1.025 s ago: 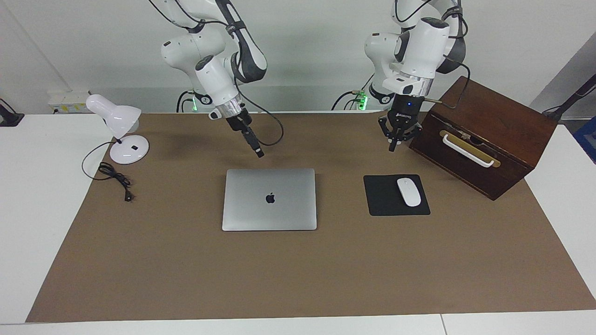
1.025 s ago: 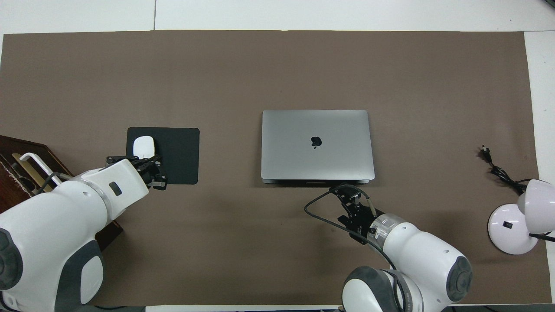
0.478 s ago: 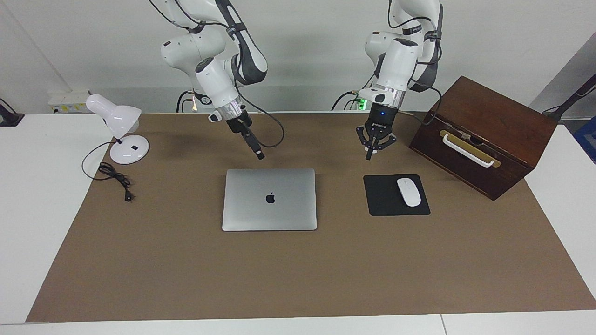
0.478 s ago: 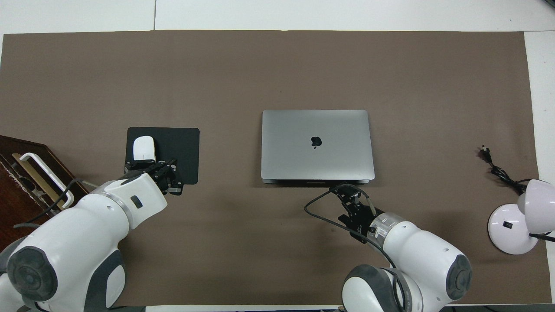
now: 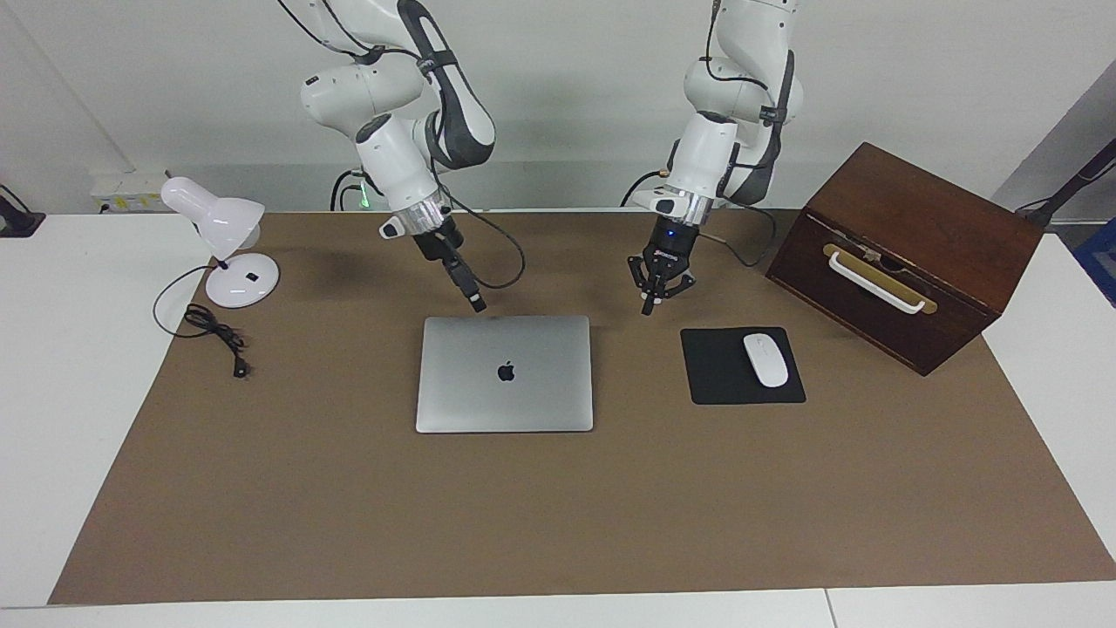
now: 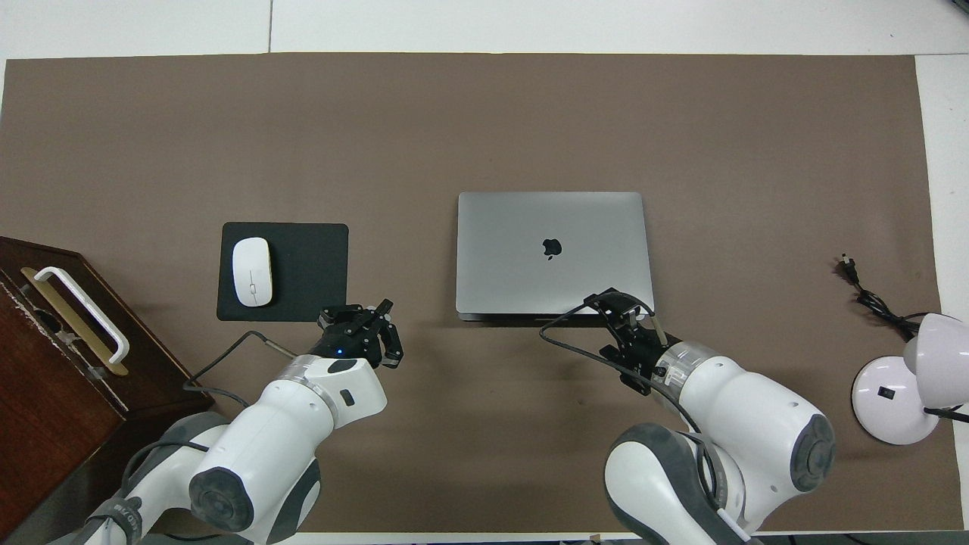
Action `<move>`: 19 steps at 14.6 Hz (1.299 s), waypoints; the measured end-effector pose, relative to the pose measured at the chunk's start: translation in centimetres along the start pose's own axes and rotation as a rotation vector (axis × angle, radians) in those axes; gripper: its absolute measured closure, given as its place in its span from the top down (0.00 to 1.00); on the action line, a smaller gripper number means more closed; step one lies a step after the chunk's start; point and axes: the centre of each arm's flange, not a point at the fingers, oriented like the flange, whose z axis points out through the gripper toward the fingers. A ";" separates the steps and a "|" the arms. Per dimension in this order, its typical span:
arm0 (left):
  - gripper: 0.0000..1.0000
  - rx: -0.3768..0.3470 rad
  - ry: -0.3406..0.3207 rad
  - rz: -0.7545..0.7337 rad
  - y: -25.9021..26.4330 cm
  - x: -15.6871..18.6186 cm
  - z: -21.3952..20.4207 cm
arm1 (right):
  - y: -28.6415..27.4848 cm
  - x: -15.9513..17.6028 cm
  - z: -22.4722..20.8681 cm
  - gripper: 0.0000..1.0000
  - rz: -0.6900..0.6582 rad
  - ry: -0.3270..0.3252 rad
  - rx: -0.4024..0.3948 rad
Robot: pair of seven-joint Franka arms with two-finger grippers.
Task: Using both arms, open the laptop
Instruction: 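Press the left gripper on the laptop base while the right gripper reaches the lid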
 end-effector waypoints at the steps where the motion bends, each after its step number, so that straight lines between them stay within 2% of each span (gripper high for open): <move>1: 0.01 -0.007 0.000 0.009 0.5 -0.1 0.2 | -0.1 0.4 0.1 1.00 -0.006 0.004 -0.001; 6: 0.01 -0.071 0.035 0.086 5.5 -0.9 1.3 | -0.9 1.6 0.6 1.00 -0.020 0.017 0.003; 9: 0.01 -0.101 0.023 0.110 7.9 -2.4 2.6 | -1.6 1.7 1.2 1.00 -0.019 0.016 0.003; 14: 0.01 -0.105 0.015 0.109 8.3 -2.8 3.1 | -2.4 2.4 1.8 1.00 -0.025 0.023 0.005; 19: 0.01 -0.103 0.022 0.098 8.4 -1.6 4.2 | -3.2 2.6 1.7 1.00 -0.023 0.024 0.018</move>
